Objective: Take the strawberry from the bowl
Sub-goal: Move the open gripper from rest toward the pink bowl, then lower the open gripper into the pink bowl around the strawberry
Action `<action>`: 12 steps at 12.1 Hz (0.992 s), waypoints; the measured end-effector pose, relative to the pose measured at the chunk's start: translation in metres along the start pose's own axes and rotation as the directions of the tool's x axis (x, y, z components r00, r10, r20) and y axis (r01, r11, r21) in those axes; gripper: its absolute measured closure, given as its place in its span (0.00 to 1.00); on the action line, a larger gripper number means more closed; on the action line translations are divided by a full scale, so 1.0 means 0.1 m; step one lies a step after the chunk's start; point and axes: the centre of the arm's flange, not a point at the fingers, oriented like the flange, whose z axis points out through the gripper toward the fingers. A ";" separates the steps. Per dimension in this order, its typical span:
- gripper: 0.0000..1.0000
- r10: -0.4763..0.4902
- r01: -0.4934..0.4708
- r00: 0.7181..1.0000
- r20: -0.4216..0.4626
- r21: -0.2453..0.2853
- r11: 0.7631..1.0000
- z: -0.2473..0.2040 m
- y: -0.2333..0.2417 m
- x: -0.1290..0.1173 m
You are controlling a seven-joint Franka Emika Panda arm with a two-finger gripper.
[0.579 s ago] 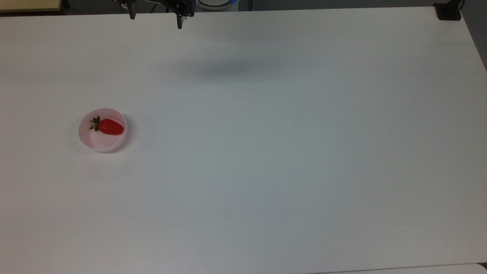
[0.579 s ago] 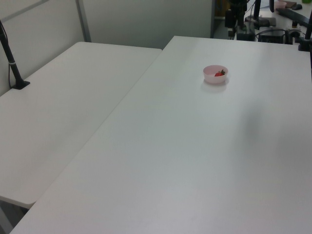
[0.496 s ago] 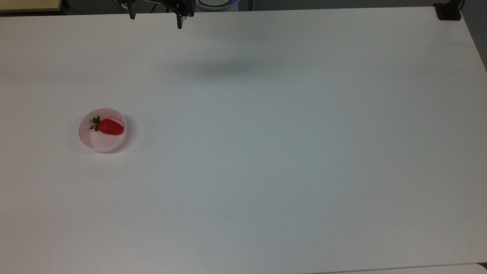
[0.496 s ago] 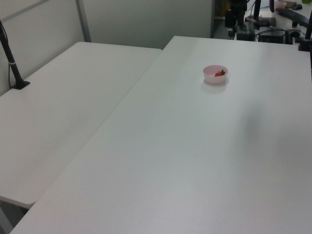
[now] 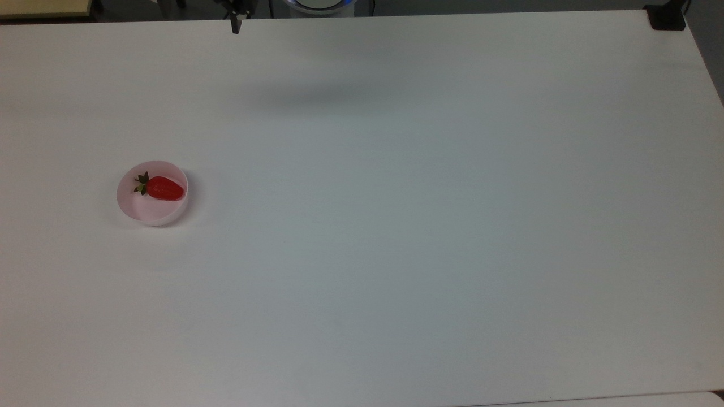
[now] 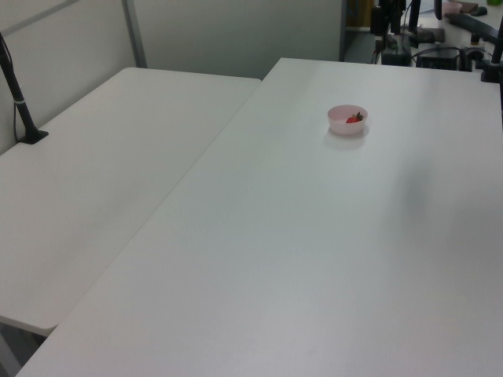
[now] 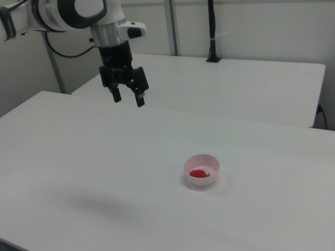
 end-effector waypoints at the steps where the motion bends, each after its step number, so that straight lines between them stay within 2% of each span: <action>1: 0.00 0.000 0.000 1.000 0.000 0.000 1.000 0.00 0.00 0.00; 4: 0.00 -0.008 0.008 1.000 0.001 0.012 1.000 0.00 -0.03 0.00; 8: 0.00 -0.075 0.076 0.997 -0.016 0.073 0.994 0.05 0.08 0.04; 12: 0.00 -0.091 0.094 0.995 -0.044 0.087 0.992 0.46 0.32 0.34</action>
